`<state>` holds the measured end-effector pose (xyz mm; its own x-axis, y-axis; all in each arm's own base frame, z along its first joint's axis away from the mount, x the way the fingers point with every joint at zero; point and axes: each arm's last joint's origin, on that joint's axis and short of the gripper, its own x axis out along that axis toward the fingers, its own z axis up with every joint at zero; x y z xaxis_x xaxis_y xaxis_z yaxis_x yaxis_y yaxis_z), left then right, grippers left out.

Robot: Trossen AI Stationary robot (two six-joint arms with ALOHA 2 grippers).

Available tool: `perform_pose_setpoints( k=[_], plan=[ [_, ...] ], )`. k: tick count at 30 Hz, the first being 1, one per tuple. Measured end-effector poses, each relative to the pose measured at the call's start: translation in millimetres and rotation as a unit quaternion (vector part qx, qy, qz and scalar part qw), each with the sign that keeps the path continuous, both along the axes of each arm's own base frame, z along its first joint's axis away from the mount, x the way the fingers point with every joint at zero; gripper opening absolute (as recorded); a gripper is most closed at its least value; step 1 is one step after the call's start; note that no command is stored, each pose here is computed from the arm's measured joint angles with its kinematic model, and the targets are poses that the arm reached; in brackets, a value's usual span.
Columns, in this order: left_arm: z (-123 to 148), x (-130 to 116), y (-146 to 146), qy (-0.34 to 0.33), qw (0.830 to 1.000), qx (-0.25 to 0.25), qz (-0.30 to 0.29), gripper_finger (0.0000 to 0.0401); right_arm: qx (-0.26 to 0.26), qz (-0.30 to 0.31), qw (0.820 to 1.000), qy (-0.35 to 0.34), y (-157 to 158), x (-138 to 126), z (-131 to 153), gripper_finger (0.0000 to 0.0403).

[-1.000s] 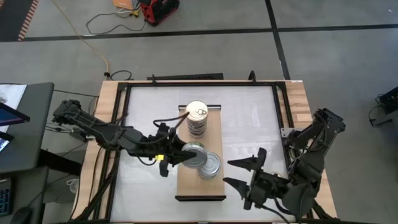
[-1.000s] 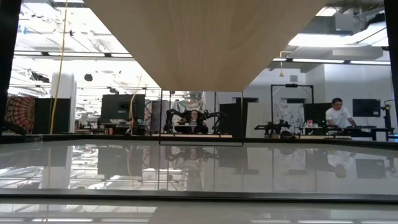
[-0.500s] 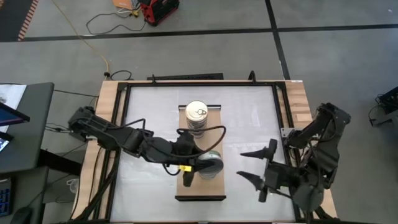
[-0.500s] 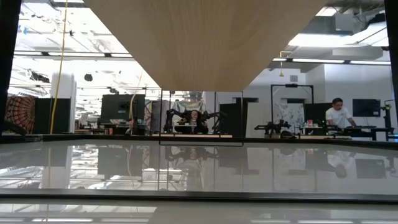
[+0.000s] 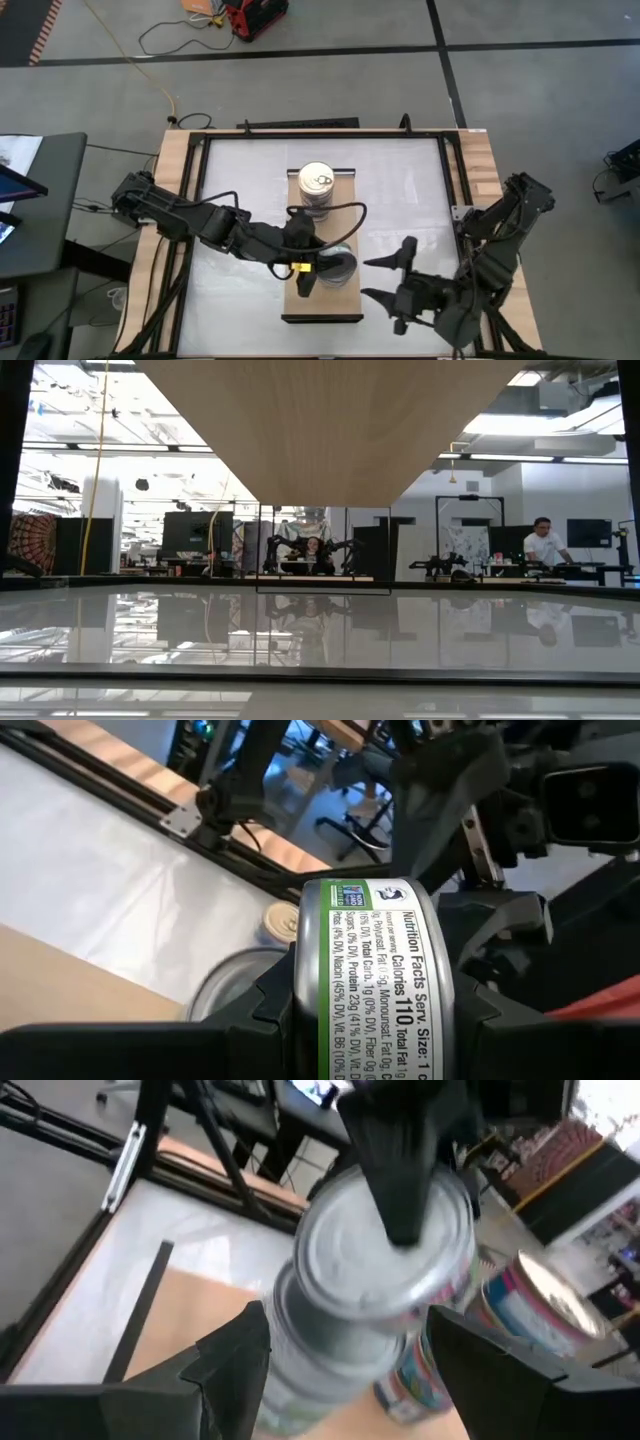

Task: Stack canned seafood by type on shelf
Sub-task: Stack the green tuna can on top of the stacked green tuna cans on the shelf

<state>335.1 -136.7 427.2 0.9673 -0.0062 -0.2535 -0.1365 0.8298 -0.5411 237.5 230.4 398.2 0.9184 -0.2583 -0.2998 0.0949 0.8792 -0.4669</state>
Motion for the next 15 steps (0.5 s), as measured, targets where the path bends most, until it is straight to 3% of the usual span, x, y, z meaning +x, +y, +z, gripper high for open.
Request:
perform_pose_setpoints(
  k=[4, 12, 15],
  plan=[
    [-0.3, -0.1, -0.6, 0.003, 1.000, -0.013, -0.012, 0.0129, -0.014, 0.018, 1.000, -0.017, 2.8, 8.0, 5.5, 0.0301],
    [-5.2, 2.6, -0.6, 0.016, 1.000, -0.018, 0.001, 0.0140, 0.078, -0.004, 0.996, -0.034, -25.6, 34.3, 11.3, 0.0301],
    [-6.6, 4.0, -1.5, 0.018, 1.000, -0.022, -0.005, 0.0146, 0.083, -0.004, 0.996, -0.035, -25.8, 34.8, 11.5, 0.0301]
  ],
)
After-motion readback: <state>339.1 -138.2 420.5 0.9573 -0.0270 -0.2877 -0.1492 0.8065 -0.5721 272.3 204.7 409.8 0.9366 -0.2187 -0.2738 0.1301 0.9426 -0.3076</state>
